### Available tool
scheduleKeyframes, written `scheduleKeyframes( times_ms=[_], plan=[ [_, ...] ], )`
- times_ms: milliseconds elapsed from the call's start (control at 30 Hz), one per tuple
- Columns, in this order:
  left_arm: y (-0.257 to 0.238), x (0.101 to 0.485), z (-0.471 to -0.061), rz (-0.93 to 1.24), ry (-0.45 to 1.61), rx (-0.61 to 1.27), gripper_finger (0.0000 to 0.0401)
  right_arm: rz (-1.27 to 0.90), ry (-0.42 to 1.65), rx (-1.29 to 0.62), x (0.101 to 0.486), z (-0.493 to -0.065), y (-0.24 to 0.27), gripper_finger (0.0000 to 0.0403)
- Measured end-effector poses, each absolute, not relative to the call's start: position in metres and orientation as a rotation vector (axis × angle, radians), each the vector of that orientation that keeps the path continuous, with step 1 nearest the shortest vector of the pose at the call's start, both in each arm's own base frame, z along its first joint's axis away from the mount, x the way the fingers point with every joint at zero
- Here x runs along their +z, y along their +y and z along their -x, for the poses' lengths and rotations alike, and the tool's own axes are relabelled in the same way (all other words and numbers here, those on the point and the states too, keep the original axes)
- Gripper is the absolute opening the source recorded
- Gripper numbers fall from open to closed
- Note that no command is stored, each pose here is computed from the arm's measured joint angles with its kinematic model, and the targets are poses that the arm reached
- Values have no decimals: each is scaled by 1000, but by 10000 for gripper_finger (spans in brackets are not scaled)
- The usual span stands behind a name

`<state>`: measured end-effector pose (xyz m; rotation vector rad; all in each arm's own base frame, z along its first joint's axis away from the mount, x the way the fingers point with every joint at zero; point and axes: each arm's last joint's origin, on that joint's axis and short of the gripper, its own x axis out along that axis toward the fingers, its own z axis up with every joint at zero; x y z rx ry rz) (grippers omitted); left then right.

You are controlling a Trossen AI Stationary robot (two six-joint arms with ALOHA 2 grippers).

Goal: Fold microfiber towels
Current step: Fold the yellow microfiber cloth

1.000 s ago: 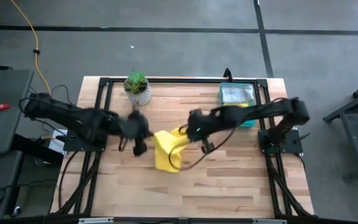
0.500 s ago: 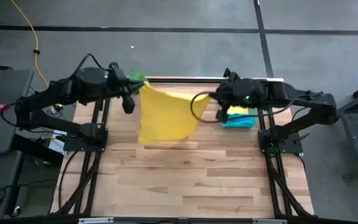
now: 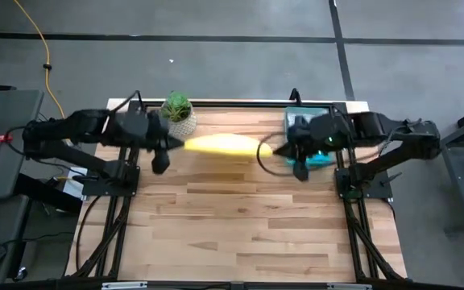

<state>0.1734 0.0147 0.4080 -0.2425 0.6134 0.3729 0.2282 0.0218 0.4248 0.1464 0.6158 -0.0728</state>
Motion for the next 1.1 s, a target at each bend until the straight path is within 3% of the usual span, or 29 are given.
scheduleKeyframes(
  times_ms=[300,433,567,700,867,1100],
  plan=[
    [-42,436,-167,577,488,146,0,-364,561,114,454,-211,64,0],
    [-43,444,-162,564,435,179,0,-321,492,33,471,-203,59,0],
    [-34,433,-162,482,458,304,0,-287,533,-116,464,-203,45,0],
    [-27,402,-170,470,566,409,0,-329,674,-206,430,-215,35,0],
    [-26,333,-182,492,723,521,0,-398,828,-304,362,-235,34,0],
    [-21,241,-189,548,744,642,0,-490,866,-362,274,-252,34,0]
  ],
)
